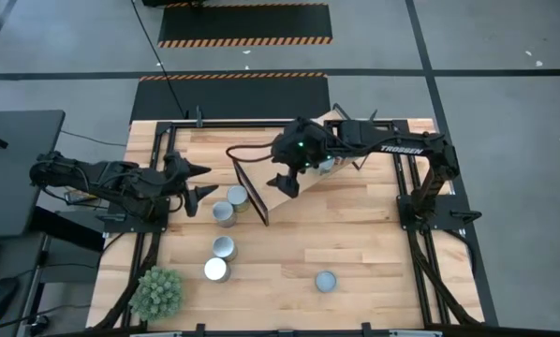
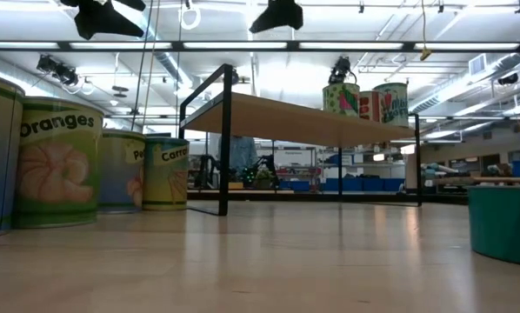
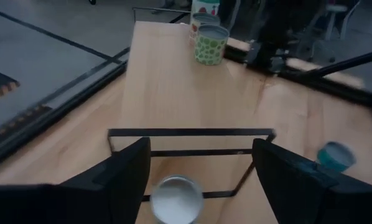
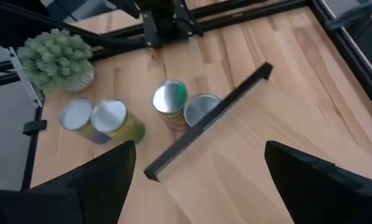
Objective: Pick and place cans onto a shelf
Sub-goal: Put the canned tuna on the shelf
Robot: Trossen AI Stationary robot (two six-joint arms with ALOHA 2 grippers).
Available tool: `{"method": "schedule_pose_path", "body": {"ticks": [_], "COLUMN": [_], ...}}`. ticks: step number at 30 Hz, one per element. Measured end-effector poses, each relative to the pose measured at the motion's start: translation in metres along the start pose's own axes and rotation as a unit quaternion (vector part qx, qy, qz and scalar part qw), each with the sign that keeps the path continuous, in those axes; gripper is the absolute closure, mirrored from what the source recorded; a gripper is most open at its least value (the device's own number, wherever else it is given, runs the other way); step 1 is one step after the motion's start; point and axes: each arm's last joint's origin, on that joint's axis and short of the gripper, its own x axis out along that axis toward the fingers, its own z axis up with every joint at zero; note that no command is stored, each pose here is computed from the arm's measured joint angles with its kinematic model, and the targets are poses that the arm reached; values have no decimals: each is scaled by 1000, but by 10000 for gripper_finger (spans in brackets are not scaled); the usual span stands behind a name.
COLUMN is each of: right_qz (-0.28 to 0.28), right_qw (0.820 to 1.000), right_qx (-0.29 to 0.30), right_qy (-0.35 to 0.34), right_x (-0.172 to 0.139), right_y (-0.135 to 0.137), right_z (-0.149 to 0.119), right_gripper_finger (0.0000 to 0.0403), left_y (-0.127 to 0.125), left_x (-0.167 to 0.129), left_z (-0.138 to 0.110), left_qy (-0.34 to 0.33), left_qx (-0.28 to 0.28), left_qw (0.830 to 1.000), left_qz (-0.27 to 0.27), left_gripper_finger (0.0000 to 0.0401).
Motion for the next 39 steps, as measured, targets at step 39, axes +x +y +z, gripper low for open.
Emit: {"method": "schedule_pose_path", "body": {"ticks": [39], "right_qz": [-93], "right_qw": [976], "right_qx": [-58], "right_qy": [187], "right_x": [-14], "right_y": [165], "right_z": [-135], "right_gripper_finger": [39], "left_y": [-30], "left_x": [13], "left_z": [37], "left_qy": [-136], "left_qx": [-231], "left_qw": [955], "left_qz": [-129], "left_gripper_finger": [115]}}
